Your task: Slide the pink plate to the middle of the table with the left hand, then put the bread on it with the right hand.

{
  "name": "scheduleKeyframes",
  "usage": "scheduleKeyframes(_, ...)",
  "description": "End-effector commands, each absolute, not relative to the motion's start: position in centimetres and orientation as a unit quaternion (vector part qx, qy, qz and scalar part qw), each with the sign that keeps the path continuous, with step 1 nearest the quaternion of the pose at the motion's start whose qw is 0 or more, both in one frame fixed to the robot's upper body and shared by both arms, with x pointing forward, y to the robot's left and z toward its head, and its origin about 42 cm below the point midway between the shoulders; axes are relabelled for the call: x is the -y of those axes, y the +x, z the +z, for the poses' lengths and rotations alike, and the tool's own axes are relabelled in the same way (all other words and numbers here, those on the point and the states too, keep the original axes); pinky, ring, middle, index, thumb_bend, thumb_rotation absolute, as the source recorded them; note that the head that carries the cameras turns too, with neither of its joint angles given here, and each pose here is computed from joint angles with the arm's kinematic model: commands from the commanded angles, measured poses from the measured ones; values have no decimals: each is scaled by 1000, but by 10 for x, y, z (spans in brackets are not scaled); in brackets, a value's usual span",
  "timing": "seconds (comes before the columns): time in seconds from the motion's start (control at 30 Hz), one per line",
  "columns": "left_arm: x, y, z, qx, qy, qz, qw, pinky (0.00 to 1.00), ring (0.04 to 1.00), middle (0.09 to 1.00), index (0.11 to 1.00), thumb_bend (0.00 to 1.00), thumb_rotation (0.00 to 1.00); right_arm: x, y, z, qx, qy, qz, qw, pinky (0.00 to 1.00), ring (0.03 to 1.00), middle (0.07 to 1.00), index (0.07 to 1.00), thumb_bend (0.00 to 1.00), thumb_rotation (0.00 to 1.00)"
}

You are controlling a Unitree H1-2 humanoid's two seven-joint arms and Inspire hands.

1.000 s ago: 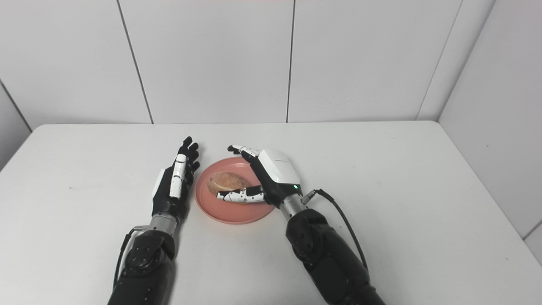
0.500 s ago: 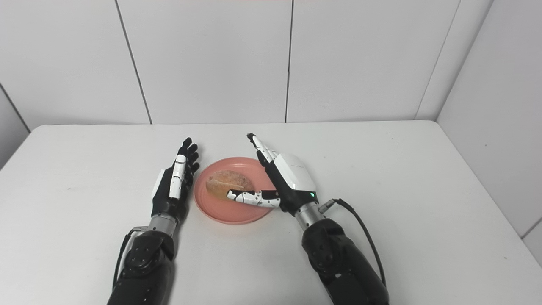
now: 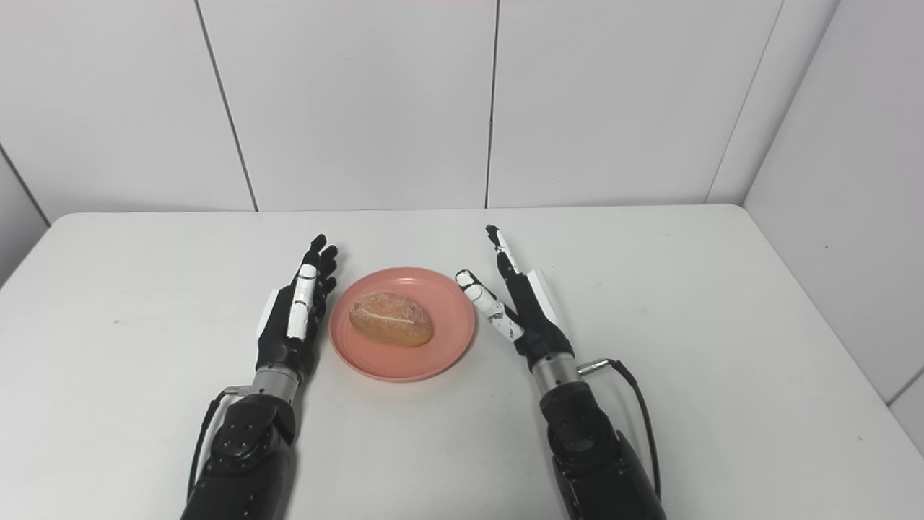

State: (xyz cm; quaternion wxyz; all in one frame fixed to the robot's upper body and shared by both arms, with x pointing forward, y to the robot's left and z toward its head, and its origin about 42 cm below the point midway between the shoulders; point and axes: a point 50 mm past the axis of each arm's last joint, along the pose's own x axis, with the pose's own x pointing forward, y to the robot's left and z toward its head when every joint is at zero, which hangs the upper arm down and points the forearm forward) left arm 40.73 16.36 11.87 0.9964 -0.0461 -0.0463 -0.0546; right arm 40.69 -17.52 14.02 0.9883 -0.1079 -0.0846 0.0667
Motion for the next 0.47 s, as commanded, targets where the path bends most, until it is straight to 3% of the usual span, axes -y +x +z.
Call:
scheduleKeyframes(0.0,-169,407,123,67,-49,-55,995,1000,992,967,955,483,1000,166,419,162,124,-59,71,988,1000,1000,1000,1000,664,1000)
scheduleKeyframes(0.13,-169,407,123,63,-52,-52,995,1000,990,965,953,487,1000,164,422,158,109,-12,73,991,1000,1000,1000,1000,736,1000)
scheduleKeyframes(0.43,-171,407,124,58,-59,-55,995,1000,997,970,957,499,1000,157,421,155,88,41,89,991,1000,1000,1000,1000,688,1000)
